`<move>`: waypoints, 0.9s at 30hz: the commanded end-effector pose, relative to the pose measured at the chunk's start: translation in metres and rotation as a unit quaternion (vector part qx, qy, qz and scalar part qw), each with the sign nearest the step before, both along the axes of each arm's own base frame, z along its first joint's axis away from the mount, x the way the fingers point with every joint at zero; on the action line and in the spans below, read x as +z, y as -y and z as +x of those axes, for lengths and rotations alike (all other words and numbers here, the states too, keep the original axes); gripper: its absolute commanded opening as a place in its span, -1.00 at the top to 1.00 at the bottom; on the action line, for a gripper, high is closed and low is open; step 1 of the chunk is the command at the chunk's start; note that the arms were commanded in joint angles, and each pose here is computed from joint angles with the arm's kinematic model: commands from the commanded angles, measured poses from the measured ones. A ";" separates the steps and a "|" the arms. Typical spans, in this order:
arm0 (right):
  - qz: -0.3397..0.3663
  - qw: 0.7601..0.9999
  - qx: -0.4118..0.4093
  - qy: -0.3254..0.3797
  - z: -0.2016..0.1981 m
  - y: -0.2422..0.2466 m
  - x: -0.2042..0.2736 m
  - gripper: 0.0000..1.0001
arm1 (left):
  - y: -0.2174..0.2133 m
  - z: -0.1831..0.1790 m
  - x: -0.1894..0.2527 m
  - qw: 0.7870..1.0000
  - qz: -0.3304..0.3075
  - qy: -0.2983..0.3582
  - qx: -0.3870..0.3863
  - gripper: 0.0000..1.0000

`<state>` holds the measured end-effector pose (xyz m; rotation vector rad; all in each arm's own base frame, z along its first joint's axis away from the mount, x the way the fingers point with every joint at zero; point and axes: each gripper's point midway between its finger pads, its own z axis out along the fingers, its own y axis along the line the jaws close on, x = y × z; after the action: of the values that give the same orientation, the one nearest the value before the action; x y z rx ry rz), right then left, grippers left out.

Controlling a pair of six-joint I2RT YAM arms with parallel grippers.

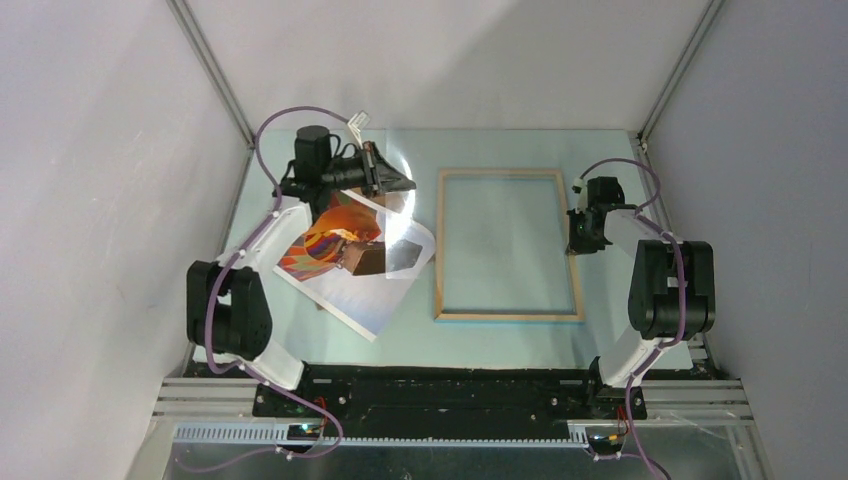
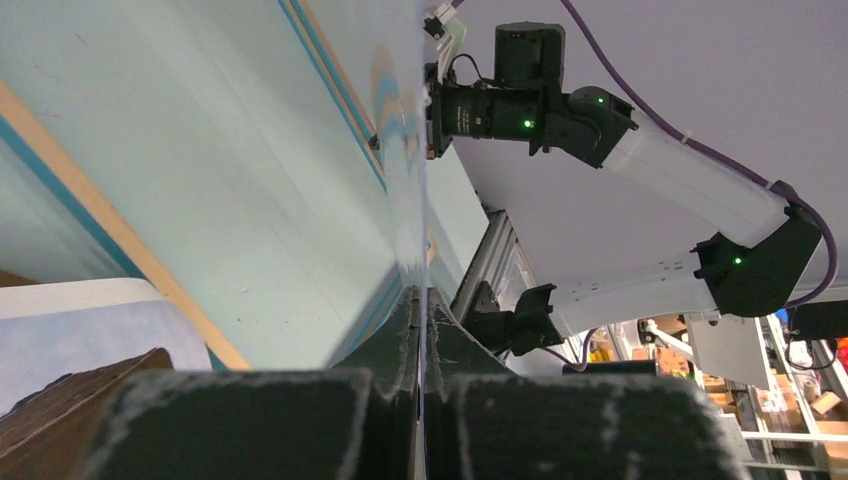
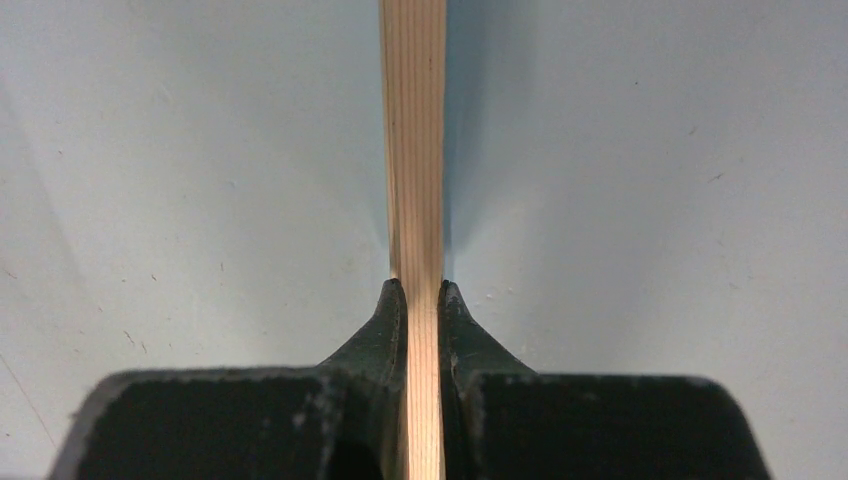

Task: Put the photo into the frame
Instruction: Place the photo frame item in the photo frame.

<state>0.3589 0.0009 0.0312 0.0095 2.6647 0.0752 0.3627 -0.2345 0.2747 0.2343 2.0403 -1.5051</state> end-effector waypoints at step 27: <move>0.087 0.990 -0.105 0.048 -0.008 0.054 0.049 -0.05 | 0.135 0.012 -0.052 0.986 -0.113 -0.114 -0.047 1.00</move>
<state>0.3501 -0.0494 0.0670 0.3293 2.5674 0.1967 0.3712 -0.3520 0.1945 0.0278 2.1643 -1.7970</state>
